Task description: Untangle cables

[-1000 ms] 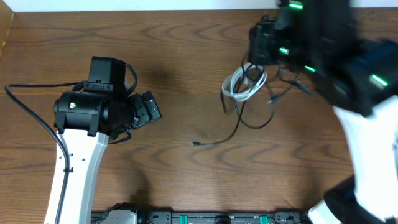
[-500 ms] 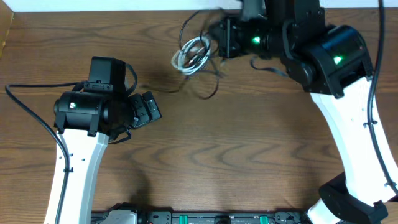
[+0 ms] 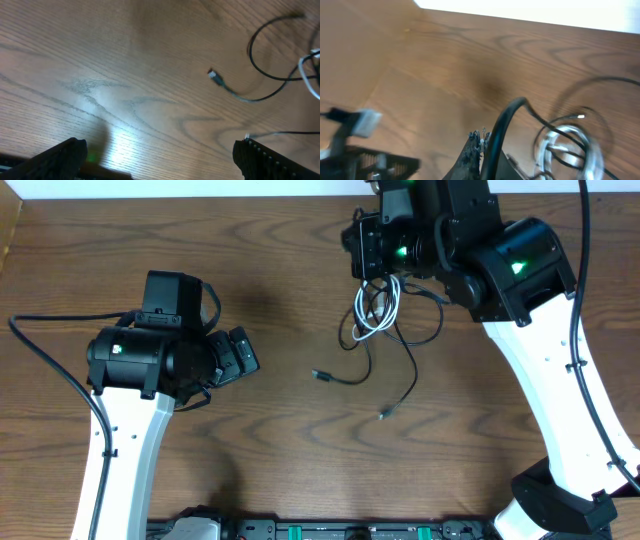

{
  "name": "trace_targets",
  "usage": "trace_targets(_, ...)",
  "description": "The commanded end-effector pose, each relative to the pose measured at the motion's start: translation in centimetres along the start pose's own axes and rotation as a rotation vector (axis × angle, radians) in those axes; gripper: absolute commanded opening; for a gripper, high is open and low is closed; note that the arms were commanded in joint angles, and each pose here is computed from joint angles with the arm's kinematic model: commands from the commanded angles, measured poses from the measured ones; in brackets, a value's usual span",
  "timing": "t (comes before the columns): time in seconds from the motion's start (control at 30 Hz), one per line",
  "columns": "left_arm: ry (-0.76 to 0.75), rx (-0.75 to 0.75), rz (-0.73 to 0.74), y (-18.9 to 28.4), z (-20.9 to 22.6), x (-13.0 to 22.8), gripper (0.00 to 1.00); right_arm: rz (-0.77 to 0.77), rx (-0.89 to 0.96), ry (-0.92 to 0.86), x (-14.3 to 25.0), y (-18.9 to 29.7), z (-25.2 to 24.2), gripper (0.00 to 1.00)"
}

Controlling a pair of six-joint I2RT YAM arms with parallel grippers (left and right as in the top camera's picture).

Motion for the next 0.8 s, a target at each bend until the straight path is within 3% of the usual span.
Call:
trace_targets(0.0, 0.010, 0.004, -0.001, 0.2, 0.0, -0.1, 0.98, -0.184, 0.380, -0.177, -1.3, 1.9, -5.1, 0.02)
trace_targets(0.07, 0.010, 0.004, -0.001, 0.2, 0.0, -0.1, 0.98, -0.173, 0.468, -0.217, -0.5, 1.7, -6.5, 0.01)
trace_targets(0.13, 0.010, 0.004, -0.001, 0.2, 0.0, -0.1, 0.98, -0.089, 0.432, -0.190, 0.5, 0.8, -6.2, 0.01)
trace_targets(0.3, 0.010, 0.004, -0.001, 0.2, 0.0, -0.1, 0.98, 0.181, 0.098, 0.065, 3.3, -1.6, -2.2, 0.02)
trace_targets(0.37, 0.010, 0.004, -0.001, 0.2, 0.0, -0.1, 0.98, 0.218, 0.039, 0.146, 3.8, -2.0, -1.7, 0.01)
trace_targets(0.47, 0.010, 0.005, -0.001, 0.2, 0.0, -0.1, 0.98, 0.153, 0.223, 0.075, 2.9, -2.4, -4.1, 0.01)
trace_targets(0.5, 0.010, 0.004, -0.001, 0.2, 0.0, -0.1, 0.98, 0.111, 0.325, 0.004, 2.5, -2.2, -5.4, 0.03)
trace_targets(0.57, 0.010, 0.004, -0.001, 0.2, 0.0, -0.1, 0.98, 0.065, 0.440, -0.093, 2.3, -2.0, -6.9, 0.28)
trace_targets(0.6, 0.010, 0.005, -0.001, 0.2, 0.0, -0.1, 0.98, 0.071, 0.454, -0.104, 2.5, -2.1, -7.1, 0.33)
trace_targets(0.7, 0.010, 0.005, -0.001, 0.2, 0.0, -0.1, 0.98, 0.121, 0.448, -0.103, 3.3, -2.6, -7.2, 0.33)
trace_targets(0.77, 0.010, 0.004, -0.001, 0.2, 0.0, -0.1, 0.98, 0.153, 0.453, -0.103, 3.8, -3.0, -7.4, 0.39)
Point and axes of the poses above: each gripper's point midway between its finger pads, its own y axis back along the fingers, its own z axis along the line the jaws close on, x = y × z, the point moved 4 cm from there along y, back along the fingers, and after that the axes turned 9 degrees about -y, right-handed, at the moved point
